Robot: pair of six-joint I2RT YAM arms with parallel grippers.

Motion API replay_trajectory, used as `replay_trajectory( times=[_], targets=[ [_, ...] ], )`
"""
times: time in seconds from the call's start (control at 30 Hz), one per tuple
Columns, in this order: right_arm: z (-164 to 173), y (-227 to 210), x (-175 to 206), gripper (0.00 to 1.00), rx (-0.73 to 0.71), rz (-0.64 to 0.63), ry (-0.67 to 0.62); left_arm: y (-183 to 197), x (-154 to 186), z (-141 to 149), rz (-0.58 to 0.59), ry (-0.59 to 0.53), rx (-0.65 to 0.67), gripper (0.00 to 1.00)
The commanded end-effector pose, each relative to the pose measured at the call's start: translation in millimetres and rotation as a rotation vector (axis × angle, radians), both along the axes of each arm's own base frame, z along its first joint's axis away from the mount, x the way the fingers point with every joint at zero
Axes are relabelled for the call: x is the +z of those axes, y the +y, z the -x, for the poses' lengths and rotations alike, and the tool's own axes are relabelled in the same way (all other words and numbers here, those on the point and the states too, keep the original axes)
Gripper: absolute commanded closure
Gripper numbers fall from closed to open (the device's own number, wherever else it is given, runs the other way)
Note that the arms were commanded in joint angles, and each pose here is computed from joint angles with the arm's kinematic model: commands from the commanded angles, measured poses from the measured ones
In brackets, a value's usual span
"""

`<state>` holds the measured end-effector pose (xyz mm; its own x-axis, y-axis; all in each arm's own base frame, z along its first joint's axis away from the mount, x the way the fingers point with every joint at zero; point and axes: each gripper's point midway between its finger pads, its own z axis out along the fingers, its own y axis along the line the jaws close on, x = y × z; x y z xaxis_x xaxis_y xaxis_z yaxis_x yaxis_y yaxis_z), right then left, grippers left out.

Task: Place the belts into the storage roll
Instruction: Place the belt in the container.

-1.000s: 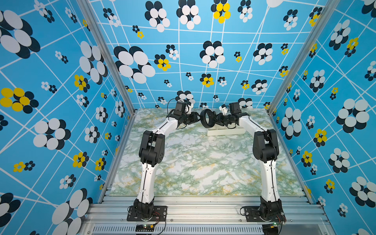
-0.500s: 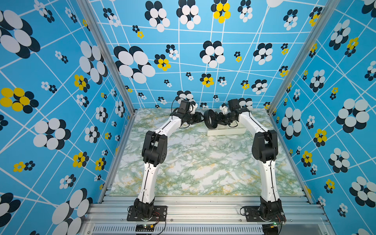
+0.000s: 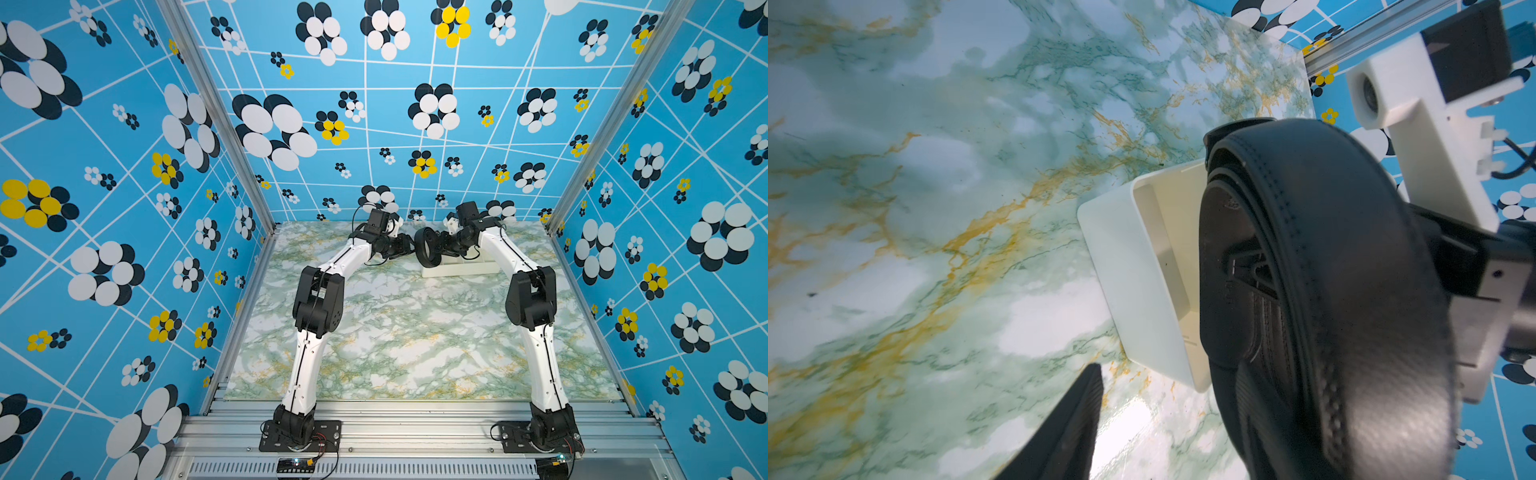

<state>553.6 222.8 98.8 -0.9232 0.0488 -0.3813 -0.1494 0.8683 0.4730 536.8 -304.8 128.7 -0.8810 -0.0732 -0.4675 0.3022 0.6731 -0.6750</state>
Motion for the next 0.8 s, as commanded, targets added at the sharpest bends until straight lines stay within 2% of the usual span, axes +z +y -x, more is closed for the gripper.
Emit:
replay_trajectory(
  times=[0.0,0.13,0.2,0.33,0.5,0.7,0.77],
  targets=[
    [28,39,-30,1.00,0.087,0.013,0.089,-27,18,9,0.057,-0.050,-0.106,0.45],
    [32,37,-35,0.99,0.093,0.079,0.089,-25,16,9,0.054,-0.044,-0.105,0.45],
    [34,37,-34,0.92,0.101,0.104,0.085,-24,15,10,0.051,-0.041,-0.104,0.45],
    [36,38,-35,0.90,0.101,0.129,0.086,-24,13,11,0.053,-0.035,-0.106,0.45],
    [43,41,-41,0.73,0.111,0.157,0.101,-25,14,10,0.058,-0.034,-0.105,0.46],
    [45,39,-43,0.62,0.107,0.187,0.098,-24,12,11,0.054,-0.031,-0.108,0.46],
    [45,41,-42,0.53,0.110,0.187,0.092,-23,12,10,0.053,-0.031,-0.107,0.46]
  ],
)
